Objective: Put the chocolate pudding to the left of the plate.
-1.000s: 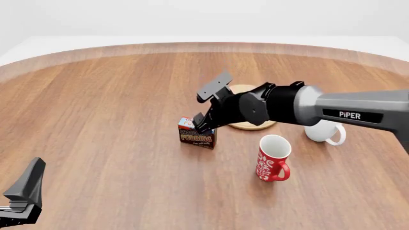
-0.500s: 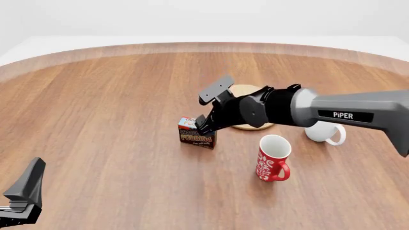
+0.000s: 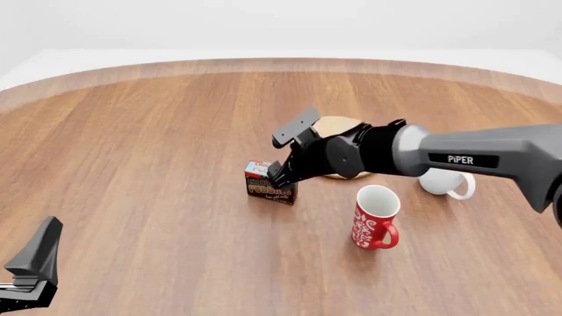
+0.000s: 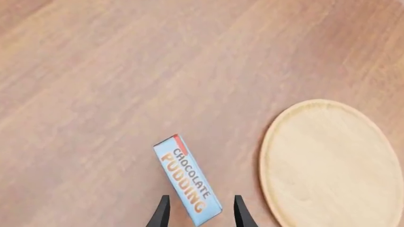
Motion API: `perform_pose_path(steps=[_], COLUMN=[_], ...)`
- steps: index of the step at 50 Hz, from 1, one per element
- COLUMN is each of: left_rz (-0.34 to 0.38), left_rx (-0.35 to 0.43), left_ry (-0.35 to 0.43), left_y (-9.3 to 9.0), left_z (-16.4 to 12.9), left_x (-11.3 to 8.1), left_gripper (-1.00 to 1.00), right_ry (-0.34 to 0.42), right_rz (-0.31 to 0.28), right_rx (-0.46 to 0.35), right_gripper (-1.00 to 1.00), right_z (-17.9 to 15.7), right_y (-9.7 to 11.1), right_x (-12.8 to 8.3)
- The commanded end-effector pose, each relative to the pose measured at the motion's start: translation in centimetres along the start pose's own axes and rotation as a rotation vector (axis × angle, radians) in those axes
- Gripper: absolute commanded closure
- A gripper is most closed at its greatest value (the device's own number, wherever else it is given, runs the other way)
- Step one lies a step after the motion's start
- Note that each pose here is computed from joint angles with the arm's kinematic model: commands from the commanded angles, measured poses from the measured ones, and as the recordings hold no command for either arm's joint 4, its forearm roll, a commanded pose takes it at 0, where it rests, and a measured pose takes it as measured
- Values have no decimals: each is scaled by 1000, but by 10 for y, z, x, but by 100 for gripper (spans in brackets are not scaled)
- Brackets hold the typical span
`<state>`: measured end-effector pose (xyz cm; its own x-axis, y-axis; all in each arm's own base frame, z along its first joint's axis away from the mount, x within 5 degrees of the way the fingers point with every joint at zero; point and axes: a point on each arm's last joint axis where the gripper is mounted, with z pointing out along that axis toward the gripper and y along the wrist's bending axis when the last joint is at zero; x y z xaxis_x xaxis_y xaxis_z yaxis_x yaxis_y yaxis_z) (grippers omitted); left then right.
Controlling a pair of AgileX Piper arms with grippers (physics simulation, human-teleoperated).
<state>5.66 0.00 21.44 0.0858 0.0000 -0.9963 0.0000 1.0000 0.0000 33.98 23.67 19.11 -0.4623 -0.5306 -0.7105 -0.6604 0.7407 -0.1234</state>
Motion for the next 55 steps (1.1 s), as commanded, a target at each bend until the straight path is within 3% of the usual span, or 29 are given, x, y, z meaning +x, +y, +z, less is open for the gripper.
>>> perform_pose_path(steps=[1, 55], left_rz=[0, 0], left_rx=[0, 0], left_ry=[0, 0], left_y=[0, 0], left_z=[0, 0], left_x=[0, 0], left_gripper=[-100, -100], right_ry=[6, 14], right_rz=[7, 40], right_rx=[-1, -6], right_gripper=[-100, -100], right_z=[7, 20], right_y=[0, 7], right_x=[4, 25])
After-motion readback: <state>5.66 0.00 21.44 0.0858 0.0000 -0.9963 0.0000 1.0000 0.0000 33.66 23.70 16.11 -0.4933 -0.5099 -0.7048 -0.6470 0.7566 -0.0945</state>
